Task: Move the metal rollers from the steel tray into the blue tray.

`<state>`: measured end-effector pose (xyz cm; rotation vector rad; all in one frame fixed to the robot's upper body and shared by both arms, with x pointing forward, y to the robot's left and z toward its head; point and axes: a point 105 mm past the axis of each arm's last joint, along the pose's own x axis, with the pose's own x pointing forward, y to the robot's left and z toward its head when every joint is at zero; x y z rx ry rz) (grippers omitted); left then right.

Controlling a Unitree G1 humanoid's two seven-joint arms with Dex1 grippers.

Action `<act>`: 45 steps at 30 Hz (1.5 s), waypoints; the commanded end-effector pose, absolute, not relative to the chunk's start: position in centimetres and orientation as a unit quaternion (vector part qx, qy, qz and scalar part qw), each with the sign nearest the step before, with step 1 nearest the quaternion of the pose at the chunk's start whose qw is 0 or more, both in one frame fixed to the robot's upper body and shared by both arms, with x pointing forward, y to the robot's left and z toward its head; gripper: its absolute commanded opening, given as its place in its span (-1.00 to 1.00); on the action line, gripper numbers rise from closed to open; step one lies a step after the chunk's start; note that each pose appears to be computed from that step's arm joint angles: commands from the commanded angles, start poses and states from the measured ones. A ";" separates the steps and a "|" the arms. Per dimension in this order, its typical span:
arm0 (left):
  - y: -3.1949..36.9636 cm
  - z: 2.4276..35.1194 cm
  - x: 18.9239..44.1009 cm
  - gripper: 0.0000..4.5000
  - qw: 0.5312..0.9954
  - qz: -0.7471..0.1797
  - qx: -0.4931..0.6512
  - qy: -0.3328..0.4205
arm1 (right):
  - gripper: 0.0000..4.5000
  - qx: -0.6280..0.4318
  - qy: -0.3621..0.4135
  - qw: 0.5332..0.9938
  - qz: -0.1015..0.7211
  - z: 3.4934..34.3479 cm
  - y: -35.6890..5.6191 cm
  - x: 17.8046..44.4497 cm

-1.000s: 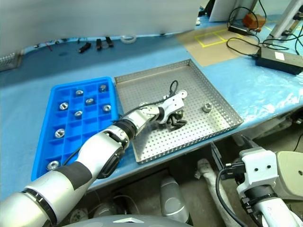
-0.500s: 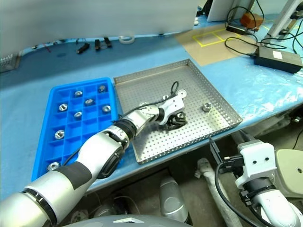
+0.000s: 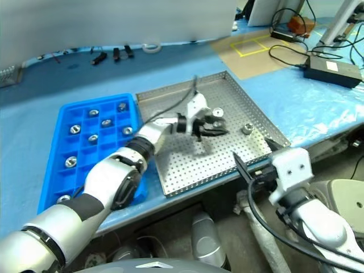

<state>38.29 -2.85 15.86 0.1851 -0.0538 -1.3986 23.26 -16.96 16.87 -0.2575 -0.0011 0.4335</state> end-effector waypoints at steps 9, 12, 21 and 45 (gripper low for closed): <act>6.0 17.3 36.9 -0.17 0.835 -0.541 0.090 -0.042 | 1.00 -0.132 -0.031 0.910 0.392 17.9 -12.3 28.6; 8.8 17.1 36.2 -0.17 0.868 -0.486 0.095 -0.036 | 1.00 -0.131 -0.038 0.882 0.451 17.9 -10.1 29.6; 11.4 16.4 34.0 -0.17 0.896 -0.432 0.099 -0.013 | 1.00 -0.131 -0.047 0.848 0.512 17.7 -7.7 30.5; 11.6 14.5 34.4 0.98 0.890 -0.442 0.094 0.049 | 1.00 -0.124 -0.041 0.869 0.477 17.0 -8.7 30.0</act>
